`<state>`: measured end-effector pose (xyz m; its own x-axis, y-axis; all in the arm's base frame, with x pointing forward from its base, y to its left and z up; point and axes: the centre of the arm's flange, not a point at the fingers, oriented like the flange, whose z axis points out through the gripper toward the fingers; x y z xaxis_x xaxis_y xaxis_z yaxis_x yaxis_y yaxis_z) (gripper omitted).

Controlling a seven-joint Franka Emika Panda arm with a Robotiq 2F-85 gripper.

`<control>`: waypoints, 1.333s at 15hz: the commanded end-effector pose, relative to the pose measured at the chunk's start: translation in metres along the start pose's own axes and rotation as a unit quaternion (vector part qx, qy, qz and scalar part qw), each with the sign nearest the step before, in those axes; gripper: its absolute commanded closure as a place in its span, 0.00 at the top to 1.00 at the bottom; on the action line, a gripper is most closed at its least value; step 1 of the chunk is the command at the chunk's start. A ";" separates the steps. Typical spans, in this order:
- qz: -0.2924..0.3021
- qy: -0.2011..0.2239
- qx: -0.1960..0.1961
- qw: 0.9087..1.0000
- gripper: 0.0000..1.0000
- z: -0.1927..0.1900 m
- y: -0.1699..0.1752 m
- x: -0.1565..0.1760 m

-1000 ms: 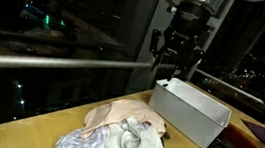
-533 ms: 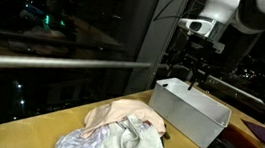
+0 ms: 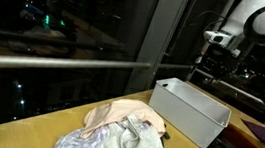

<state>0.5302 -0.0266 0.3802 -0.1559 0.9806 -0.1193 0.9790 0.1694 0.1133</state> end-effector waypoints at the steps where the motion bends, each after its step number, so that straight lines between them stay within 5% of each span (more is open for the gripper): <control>1: -0.042 -0.003 -0.025 0.999 1.00 0.008 0.002 -0.043; 12: -0.058 0.063 -0.006 0.996 1.00 0.116 0.012 -0.098; 20: -0.042 0.134 0.005 0.990 1.00 0.187 0.051 -0.060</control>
<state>0.5945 -0.0916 0.2294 -0.2715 0.9573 0.0993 0.9592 0.2607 0.1090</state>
